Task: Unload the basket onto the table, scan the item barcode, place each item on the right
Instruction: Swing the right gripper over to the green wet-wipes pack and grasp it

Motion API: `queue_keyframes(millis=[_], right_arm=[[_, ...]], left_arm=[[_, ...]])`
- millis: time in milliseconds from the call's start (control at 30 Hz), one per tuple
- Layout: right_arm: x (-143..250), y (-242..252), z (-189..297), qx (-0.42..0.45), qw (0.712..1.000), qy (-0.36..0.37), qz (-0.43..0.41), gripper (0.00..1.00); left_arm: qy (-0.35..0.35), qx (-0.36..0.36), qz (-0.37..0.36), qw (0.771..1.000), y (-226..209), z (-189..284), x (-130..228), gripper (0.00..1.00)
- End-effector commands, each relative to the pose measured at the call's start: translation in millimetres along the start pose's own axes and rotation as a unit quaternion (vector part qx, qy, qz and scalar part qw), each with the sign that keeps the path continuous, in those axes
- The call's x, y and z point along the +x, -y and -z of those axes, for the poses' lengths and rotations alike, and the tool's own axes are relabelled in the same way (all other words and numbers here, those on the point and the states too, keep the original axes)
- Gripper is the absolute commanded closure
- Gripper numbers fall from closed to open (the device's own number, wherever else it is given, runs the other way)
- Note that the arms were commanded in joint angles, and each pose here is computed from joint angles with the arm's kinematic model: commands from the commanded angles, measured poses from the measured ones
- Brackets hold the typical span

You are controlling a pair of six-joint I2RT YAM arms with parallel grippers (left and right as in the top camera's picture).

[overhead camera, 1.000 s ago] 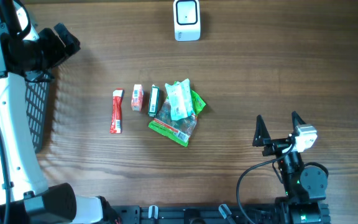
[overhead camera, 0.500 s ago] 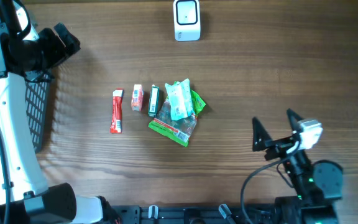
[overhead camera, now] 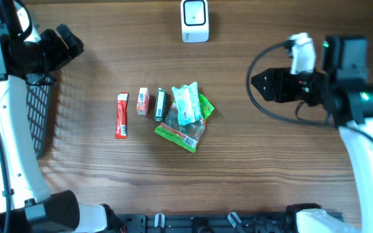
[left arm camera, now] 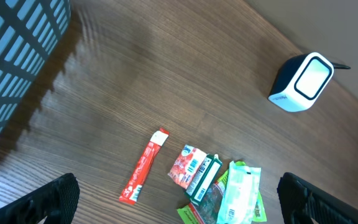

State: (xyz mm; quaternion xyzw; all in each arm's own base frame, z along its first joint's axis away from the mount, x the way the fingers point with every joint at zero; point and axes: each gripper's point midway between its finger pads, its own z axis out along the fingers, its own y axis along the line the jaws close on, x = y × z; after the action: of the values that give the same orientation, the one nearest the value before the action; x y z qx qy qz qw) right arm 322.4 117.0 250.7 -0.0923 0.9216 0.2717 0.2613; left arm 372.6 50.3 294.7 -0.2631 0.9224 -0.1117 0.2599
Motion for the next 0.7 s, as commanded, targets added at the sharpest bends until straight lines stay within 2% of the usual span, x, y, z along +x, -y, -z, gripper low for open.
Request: queue_keyframes(millis=[0, 100, 300, 400, 433, 667], right_arm=[[26.7, -23.4, -60.0, -0.060, 0.993, -0.102, 0.017, 0.92], [51.2, -27.7, -112.8, -0.048, 0.984, -0.169, 0.038, 0.83], [66.1, -29.8, -179.0, -0.051, 0.977, -0.196, 0.068, 0.81], [66.5, -23.5, -199.1, -0.048, 0.978, -0.195, 0.047, 0.60], [68.2, -20.0, -207.2, -0.046, 0.978, -0.197, 0.040, 0.57], [94.5, 2.2, -246.5, -0.037, 0.972, -0.233, 0.001, 0.58]], left_arm=[[-0.004, 0.004, 0.001, 1.000, 1.4, -1.9, 0.7, 0.00], [-0.004, 0.004, 0.001, 1.000, 1.4, -1.9, 0.7, 0.00], [-0.004, 0.004, 0.001, 1.000, 1.4, -1.9, 0.7, 0.00], [-0.004, 0.005, 0.001, 1.000, 1.5, -1.9, 0.8, 0.00], [-0.004, 0.004, 0.001, 1.000, 1.4, -1.9, 0.7, 0.00], [-0.004, 0.004, 0.001, 1.000, 1.4, -1.9, 0.7, 0.00]])
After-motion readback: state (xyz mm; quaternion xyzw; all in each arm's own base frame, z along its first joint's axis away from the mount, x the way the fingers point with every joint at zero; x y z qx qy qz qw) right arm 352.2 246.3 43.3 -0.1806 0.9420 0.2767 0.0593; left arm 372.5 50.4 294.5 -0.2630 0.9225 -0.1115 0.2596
